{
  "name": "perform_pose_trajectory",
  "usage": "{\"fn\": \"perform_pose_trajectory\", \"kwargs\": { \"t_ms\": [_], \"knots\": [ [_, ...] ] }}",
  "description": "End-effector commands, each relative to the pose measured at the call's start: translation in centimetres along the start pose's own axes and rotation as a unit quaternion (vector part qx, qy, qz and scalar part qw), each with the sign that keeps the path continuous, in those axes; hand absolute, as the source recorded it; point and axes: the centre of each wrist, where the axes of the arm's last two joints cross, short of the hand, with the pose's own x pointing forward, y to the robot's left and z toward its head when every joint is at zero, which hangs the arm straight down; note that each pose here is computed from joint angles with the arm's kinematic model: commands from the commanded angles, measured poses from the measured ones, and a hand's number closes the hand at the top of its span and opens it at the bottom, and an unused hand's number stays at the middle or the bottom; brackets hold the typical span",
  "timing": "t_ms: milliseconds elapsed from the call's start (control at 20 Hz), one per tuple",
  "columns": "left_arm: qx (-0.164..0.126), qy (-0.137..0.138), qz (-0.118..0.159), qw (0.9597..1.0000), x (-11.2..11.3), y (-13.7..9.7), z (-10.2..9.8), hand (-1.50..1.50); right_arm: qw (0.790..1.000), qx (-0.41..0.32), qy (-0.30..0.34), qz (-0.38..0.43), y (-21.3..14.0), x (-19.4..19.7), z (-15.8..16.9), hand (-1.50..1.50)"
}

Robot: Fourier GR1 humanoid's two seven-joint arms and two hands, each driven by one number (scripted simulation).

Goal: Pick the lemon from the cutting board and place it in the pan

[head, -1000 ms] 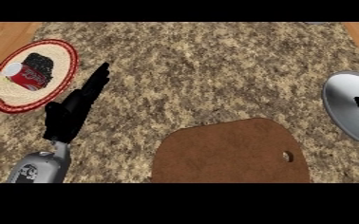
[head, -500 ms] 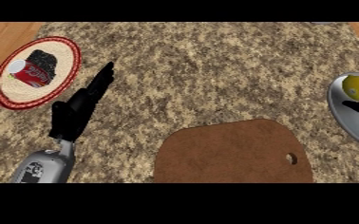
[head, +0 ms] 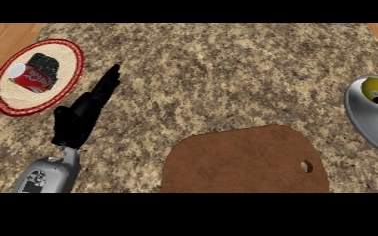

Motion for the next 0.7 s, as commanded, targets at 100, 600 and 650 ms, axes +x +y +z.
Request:
{"fn": "perform_pose_trajectory", "kwargs": {
  "t_ms": [100, 600, 650],
  "knots": [
    [0.004, 0.003, -0.006, 1.0000, -0.8, 1.0, 0.2, 0.00, 0.995, 0.031, -0.004, -0.090, -5.4, -1.6, 2.9, -1.50],
    [0.015, 0.001, -0.001, 0.9999, -0.8, 2.4, 1.2, 0.00, 0.990, 0.023, -0.077, -0.116, -8.3, -4.8, 8.0, -1.50],
    [0.008, 0.017, 0.000, 0.9998, -0.8, 1.1, 0.8, 0.00, 0.989, 0.034, -0.078, -0.124, -9.3, -4.7, 8.3, -1.50]
  ]
}}
